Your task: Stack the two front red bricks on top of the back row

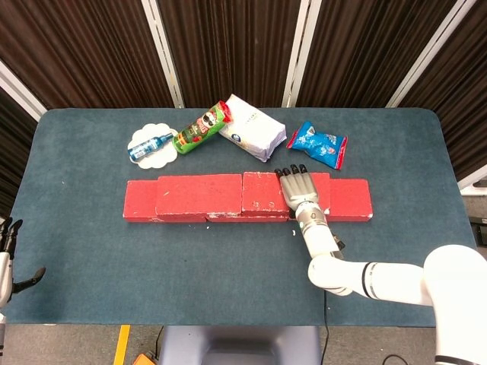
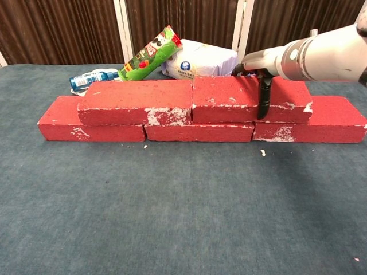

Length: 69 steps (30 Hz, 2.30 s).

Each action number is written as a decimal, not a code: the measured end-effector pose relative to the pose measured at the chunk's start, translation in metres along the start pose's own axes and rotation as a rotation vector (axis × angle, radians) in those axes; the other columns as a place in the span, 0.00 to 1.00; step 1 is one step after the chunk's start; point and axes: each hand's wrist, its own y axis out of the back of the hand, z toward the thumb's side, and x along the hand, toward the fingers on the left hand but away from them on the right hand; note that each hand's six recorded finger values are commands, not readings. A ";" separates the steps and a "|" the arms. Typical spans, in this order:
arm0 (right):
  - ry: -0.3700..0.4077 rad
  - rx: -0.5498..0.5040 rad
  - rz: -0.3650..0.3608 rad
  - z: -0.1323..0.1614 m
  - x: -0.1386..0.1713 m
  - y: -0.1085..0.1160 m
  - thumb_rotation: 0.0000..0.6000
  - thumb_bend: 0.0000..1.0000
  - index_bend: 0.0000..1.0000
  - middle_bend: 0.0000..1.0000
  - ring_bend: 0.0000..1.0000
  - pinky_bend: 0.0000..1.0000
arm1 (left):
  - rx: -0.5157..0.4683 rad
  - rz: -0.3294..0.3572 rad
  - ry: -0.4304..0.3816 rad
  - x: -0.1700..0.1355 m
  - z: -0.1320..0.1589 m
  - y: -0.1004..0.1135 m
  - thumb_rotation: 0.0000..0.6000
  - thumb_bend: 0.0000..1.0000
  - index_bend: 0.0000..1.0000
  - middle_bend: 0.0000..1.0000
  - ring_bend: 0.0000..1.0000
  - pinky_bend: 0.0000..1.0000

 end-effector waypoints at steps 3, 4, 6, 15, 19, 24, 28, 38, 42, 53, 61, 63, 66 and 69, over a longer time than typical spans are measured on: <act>0.000 0.000 0.002 0.000 0.000 0.000 1.00 0.00 0.21 0.21 0.09 0.00 | -0.001 0.000 0.003 0.000 0.000 0.000 1.00 0.19 0.00 0.00 0.00 0.02; -0.001 0.000 0.002 0.000 0.000 -0.001 1.00 0.00 0.21 0.21 0.09 0.00 | -0.001 -0.001 0.004 0.000 0.000 0.000 1.00 0.19 0.00 0.00 0.00 0.02; 0.000 0.000 0.003 0.000 0.000 -0.001 1.00 0.00 0.20 0.20 0.08 0.00 | 0.000 -0.002 0.005 0.000 0.000 0.000 1.00 0.19 0.00 0.00 0.00 0.02; -0.003 -0.001 0.003 0.001 -0.001 -0.001 1.00 0.00 0.18 0.15 0.02 0.00 | 0.000 -0.003 0.010 0.000 -0.001 0.000 1.00 0.19 0.00 0.00 0.00 0.02; 0.002 -0.004 0.005 0.003 -0.001 -0.002 1.00 0.00 0.18 0.14 0.02 0.00 | 0.000 -0.004 0.011 0.000 0.000 -0.001 1.00 0.19 0.00 0.00 0.00 0.02; 0.006 -0.007 0.000 0.004 -0.001 -0.001 1.00 0.00 0.18 0.13 0.02 0.00 | -0.001 -0.002 0.014 0.000 -0.001 0.000 1.00 0.19 0.00 0.00 0.00 0.02; 0.017 -0.014 -0.006 0.006 0.001 0.001 1.00 0.00 0.18 0.13 0.01 0.00 | -0.001 -0.003 0.015 0.000 -0.001 0.000 1.00 0.19 0.00 0.00 0.00 0.02; 0.096 -0.079 -0.050 0.008 0.032 0.023 1.00 0.00 0.17 0.12 0.01 0.00 | 0.001 0.000 0.018 0.003 -0.003 0.000 1.00 0.19 0.00 0.00 0.00 0.02; 0.147 -0.085 -0.121 -0.004 0.065 0.035 1.00 0.00 0.16 0.12 0.01 0.00 | 0.003 -0.001 0.020 0.004 -0.004 -0.002 1.00 0.19 0.00 0.00 0.00 0.02; 0.237 -0.075 -0.478 -0.087 0.170 0.004 1.00 0.00 0.18 0.12 0.01 0.00 | 0.013 -0.006 0.025 0.006 -0.003 -0.004 1.00 0.19 0.00 0.00 0.00 0.02; 0.149 -0.088 -0.604 -0.167 0.229 -0.077 1.00 0.00 0.19 0.12 0.01 0.00 | -0.005 0.003 0.019 0.011 -0.006 -0.002 1.00 0.20 0.00 0.00 0.00 0.02; 0.092 -0.105 -0.599 -0.184 0.236 -0.095 1.00 0.00 0.18 0.12 0.01 0.00 | -0.002 0.008 0.000 0.012 -0.005 -0.002 1.00 0.20 0.00 0.00 0.00 0.02; 0.023 -0.136 -0.626 -0.201 0.242 -0.102 1.00 0.00 0.17 0.12 0.01 0.00 | 0.005 0.008 -0.025 0.013 -0.004 -0.002 1.00 0.20 0.00 0.00 0.00 0.02; -0.003 -0.147 -0.636 -0.206 0.243 -0.102 1.00 0.00 0.16 0.12 0.01 0.00 | 0.006 0.006 -0.030 0.013 -0.004 -0.003 1.00 0.20 0.00 0.00 0.00 0.02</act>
